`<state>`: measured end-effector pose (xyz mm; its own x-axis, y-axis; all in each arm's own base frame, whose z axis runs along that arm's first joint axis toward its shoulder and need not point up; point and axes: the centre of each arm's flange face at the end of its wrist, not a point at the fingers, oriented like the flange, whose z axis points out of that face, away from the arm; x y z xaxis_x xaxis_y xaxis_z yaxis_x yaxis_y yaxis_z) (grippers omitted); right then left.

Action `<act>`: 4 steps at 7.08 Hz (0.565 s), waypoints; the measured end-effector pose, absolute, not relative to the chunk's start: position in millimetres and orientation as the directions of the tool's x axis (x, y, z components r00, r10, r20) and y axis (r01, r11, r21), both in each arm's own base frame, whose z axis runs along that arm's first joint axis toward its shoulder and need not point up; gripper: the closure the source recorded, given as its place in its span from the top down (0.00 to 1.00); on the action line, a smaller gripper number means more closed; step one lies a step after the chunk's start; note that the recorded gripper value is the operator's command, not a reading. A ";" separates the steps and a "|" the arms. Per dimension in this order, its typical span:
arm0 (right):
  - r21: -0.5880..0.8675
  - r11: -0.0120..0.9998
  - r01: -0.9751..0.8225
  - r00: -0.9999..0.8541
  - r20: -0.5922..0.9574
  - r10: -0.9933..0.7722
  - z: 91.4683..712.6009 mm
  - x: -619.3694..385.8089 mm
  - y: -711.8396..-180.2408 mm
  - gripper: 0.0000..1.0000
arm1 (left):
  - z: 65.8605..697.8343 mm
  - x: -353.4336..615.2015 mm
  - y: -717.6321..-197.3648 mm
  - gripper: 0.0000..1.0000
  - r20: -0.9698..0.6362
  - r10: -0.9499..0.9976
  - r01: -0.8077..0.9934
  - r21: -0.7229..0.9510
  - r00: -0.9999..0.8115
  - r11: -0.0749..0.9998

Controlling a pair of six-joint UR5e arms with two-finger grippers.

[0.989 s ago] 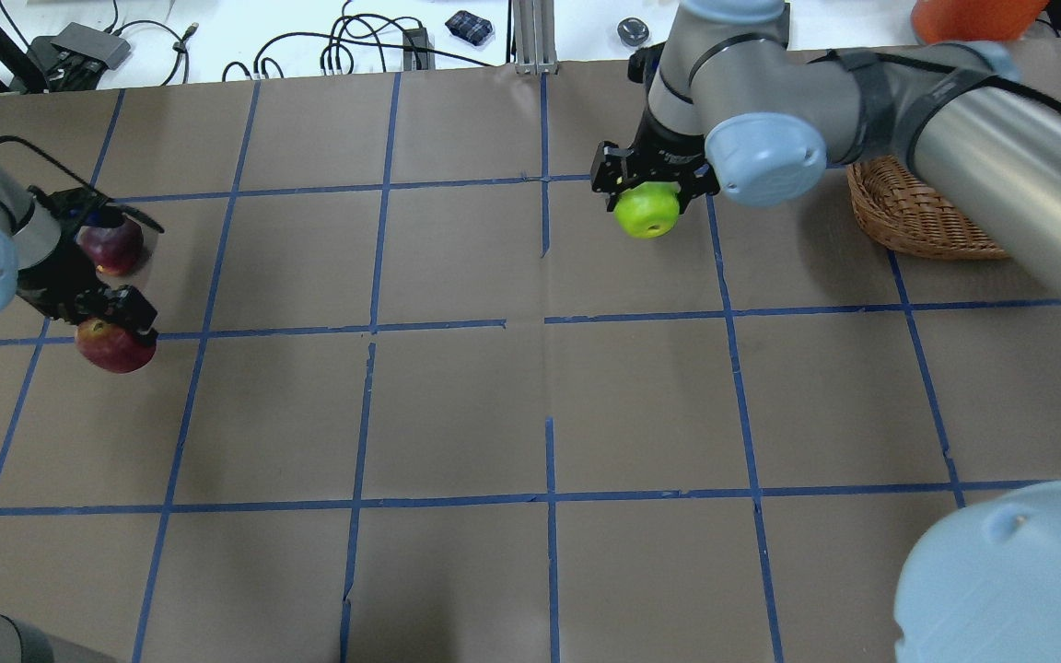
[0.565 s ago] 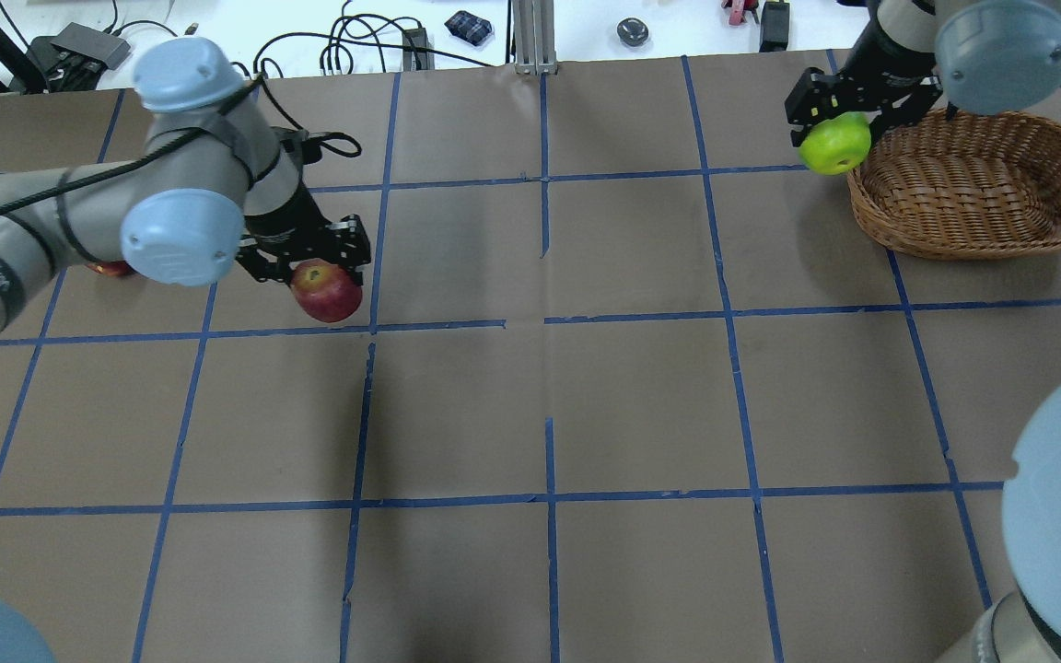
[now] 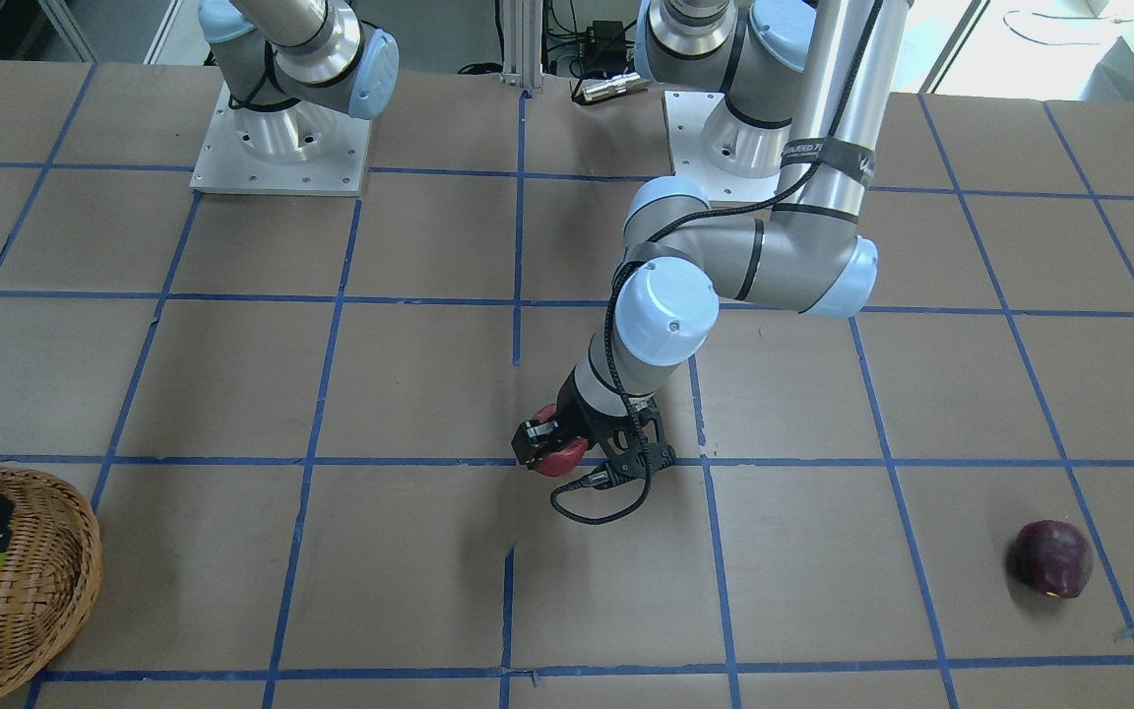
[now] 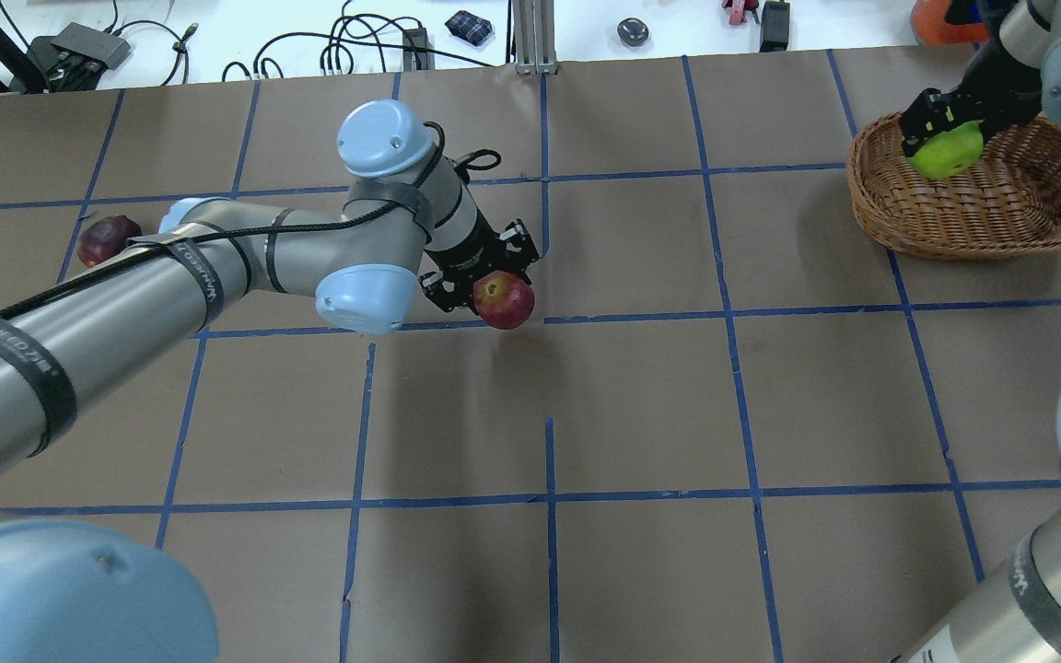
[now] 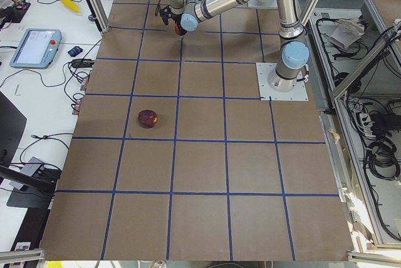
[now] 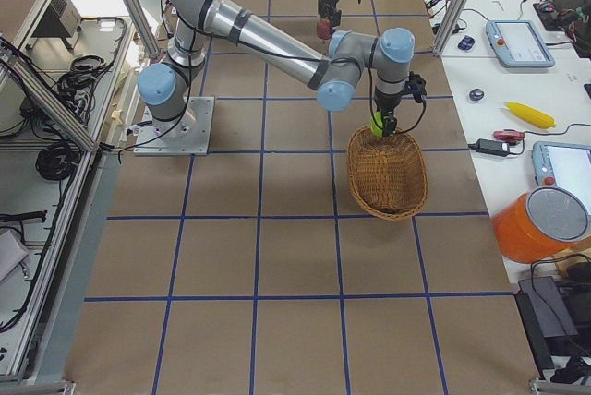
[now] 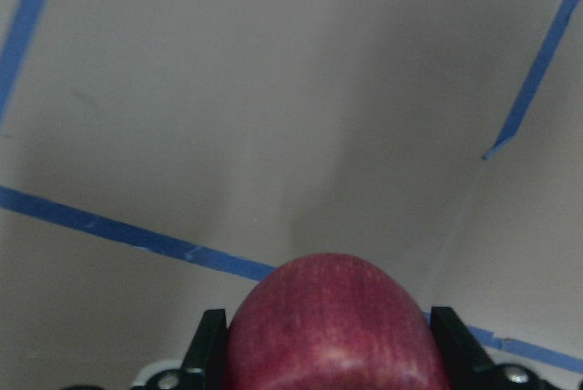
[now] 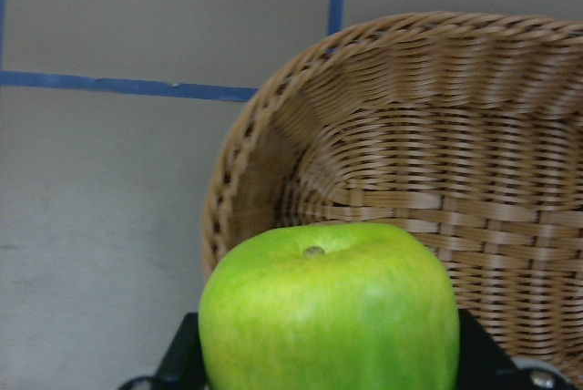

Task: Put all apples into basket
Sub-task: 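Release the green apple into the basket while the left sets the red apple mid-table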

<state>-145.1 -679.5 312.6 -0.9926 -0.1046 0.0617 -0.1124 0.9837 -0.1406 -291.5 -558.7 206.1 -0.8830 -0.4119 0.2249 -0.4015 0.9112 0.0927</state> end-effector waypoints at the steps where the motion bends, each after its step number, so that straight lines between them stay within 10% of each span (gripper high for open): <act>1: -0.155 0.978 -0.138 -0.985 0.122 -0.120 299.2 -183.1 -682.0 0.00 | 193.6 -303.1 -554.1 1.00 0.211 -0.425 -0.411 0.108 -0.880 0.905; 3: -0.180 0.971 -0.156 -0.972 0.204 -0.118 276.3 -236.2 -687.5 0.07 | 196.8 -306.4 -549.7 1.00 0.190 -0.437 -0.424 0.108 -0.879 0.899; 4: -0.175 0.972 -0.154 -0.962 0.249 -0.108 267.4 -250.4 -692.6 0.97 | 215.5 -296.3 -555.6 1.00 0.168 -0.441 -0.433 0.082 -0.882 0.898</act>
<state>-250.4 -692.6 267.4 -0.9624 -0.1077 0.2494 -0.1542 0.9724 -0.1752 -296.3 -555.6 215.5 -0.8819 -0.4406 0.1679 -0.4329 0.8977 0.0822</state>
